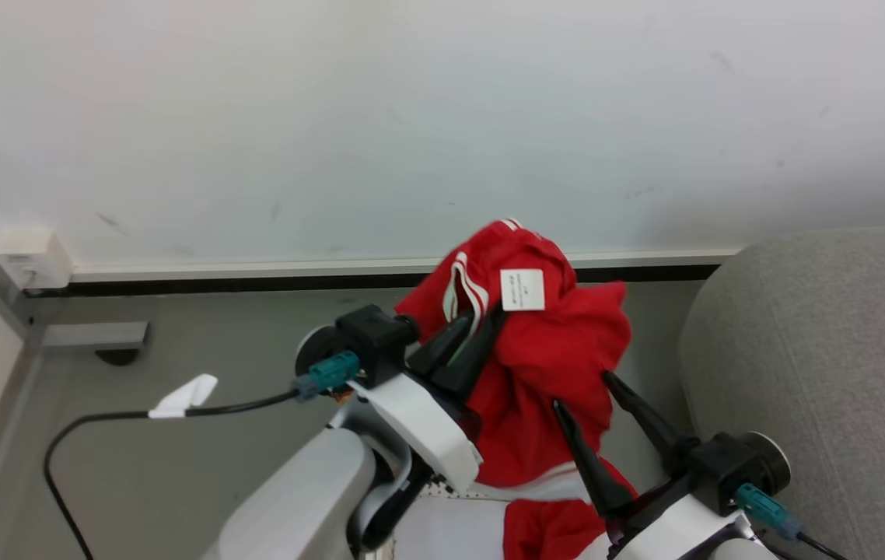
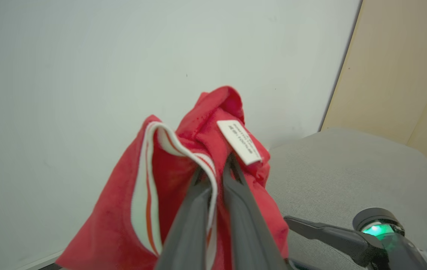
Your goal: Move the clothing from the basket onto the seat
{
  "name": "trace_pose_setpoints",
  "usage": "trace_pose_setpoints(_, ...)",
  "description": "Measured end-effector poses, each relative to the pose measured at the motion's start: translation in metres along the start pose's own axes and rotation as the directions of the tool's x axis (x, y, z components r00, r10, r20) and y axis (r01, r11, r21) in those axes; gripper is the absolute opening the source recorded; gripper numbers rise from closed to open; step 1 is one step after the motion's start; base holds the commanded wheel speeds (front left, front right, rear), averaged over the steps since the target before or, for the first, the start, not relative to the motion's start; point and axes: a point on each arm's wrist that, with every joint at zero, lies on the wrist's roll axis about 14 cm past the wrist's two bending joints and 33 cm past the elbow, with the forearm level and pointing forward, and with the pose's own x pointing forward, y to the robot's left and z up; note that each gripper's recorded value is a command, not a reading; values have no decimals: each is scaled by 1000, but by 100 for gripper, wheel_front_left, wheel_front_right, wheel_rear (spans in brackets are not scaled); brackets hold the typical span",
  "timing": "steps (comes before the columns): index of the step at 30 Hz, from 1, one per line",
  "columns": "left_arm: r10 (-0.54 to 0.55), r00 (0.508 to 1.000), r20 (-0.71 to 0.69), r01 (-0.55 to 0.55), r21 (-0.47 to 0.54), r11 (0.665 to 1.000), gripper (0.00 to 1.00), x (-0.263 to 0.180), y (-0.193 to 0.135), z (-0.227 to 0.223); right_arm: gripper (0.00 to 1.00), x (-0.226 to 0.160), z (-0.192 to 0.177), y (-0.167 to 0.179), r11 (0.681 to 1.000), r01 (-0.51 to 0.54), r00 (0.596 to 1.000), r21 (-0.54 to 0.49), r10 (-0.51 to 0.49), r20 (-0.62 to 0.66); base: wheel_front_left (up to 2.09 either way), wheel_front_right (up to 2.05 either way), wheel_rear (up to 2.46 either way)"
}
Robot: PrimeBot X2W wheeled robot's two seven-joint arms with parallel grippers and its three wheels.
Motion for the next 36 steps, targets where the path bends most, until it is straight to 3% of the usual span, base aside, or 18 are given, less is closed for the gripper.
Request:
trace_pose_setpoints(11,-55,996,-65,55,-3,998,0,-21,-31,-15,100,15,-28,33,989,-144,984,-26,140,-112,0,0,0)
trace_pose_setpoints(24,-78,994,-83,77,-9,997,0,-36,-47,-16,100,28,-31,49,980,-195,973,-28,190,-129,0,0,0)
trace_pose_setpoints(25,-75,994,-84,75,-8,997,0,-37,-46,-16,93,28,-30,50,980,-196,973,-28,191,-127,0,0,0)
trace_pose_setpoints(27,-68,994,-85,68,-10,998,0,-38,-44,-16,0,29,-27,52,979,-200,974,-27,195,-115,0,0,0)
trace_pose_setpoints(36,-26,996,-81,25,-21,999,0,-36,-29,-18,0,26,-24,48,982,-187,978,-12,185,-100,0,0,0)
